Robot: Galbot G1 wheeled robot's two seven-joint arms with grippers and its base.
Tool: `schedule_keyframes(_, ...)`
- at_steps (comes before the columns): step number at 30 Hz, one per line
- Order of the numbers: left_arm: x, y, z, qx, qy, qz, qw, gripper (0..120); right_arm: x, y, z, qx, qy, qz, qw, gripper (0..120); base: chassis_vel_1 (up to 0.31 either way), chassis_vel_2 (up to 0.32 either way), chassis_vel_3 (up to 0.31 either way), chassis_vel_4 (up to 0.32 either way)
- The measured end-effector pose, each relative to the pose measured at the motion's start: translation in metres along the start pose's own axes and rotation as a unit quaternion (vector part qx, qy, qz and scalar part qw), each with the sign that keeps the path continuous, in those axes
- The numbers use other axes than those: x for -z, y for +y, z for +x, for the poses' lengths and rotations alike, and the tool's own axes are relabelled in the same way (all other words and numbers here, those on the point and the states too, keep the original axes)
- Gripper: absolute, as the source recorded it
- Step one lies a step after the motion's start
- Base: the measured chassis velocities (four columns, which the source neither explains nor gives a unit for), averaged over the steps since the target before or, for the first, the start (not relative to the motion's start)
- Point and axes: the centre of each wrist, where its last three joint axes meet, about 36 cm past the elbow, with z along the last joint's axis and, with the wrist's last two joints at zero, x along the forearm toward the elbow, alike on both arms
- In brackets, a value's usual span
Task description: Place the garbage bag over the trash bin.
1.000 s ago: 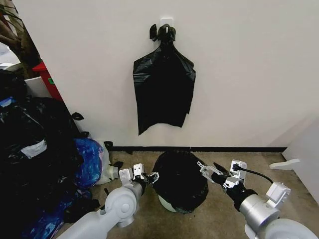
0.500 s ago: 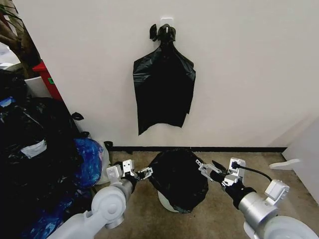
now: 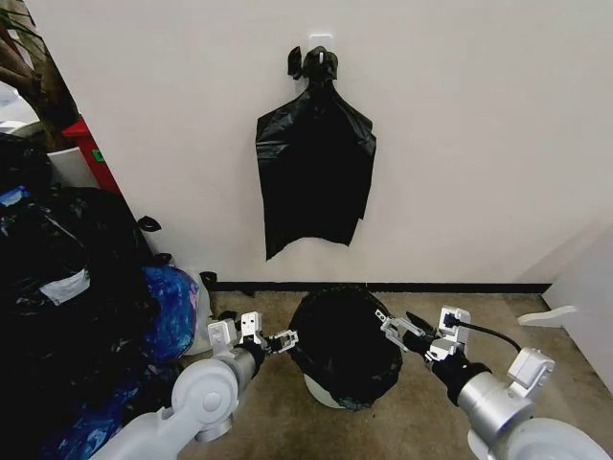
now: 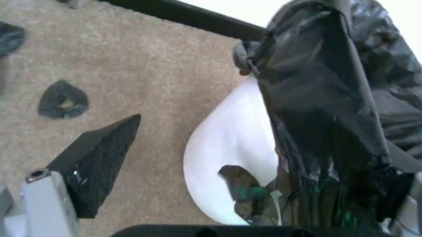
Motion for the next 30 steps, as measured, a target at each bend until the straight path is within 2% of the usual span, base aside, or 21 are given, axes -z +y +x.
schedule_keyframes(7, -0.001, 0.022, -0.007, -0.051, 0.014, -0.024, 0.9983, 100, -0.001, 0.000, 0.001, 0.001, 0.001, -0.002, 1.000, 100, 0.000, 0.000, 0.000, 0.000)
schedule_keyframes(10, -0.004, 0.027, -0.010, -0.052, 0.008, -0.029, 0.9982, 100, -0.003, 0.000, 0.001, 0.005, 0.007, -0.001, 1.000, 100, 0.000, 0.000, 0.000, 0.000)
schedule_keyframes(16, -0.004, 0.026, -0.011, -0.059, -0.001, -0.024, 0.9979, 100, -0.010, 0.001, 0.003, 0.024, 0.023, 0.009, 0.999, 100, 0.000, 0.000, 0.000, 0.000)
schedule_keyframes(19, -0.002, 0.031, -0.014, -0.083, -0.004, -0.029, 0.9961, 100, -0.009, 0.001, 0.003, 0.025, 0.023, 0.011, 0.999, 100, 0.000, 0.000, 0.000, 0.000)
schedule_keyframes(26, -0.002, 0.035, -0.017, -0.085, -0.006, -0.039, 0.9956, 100, -0.013, 0.000, 0.005, 0.026, 0.035, 0.009, 0.999, 100, 0.000, 0.000, 0.000, 0.000)
schedule_keyframes(28, -0.002, 0.034, -0.018, -0.080, -0.008, -0.035, 0.9961, 100, -0.016, 0.002, 0.005, 0.040, 0.039, 0.024, 0.998, 100, 0.000, 0.000, 0.000, 0.000)
schedule_keyframes(30, -0.001, 0.035, -0.017, -0.077, -0.010, -0.027, 0.9966, 100, -0.019, 0.006, 0.001, 0.086, 0.025, 0.085, 0.992, 100, 0.000, 0.000, 0.000, 0.000)
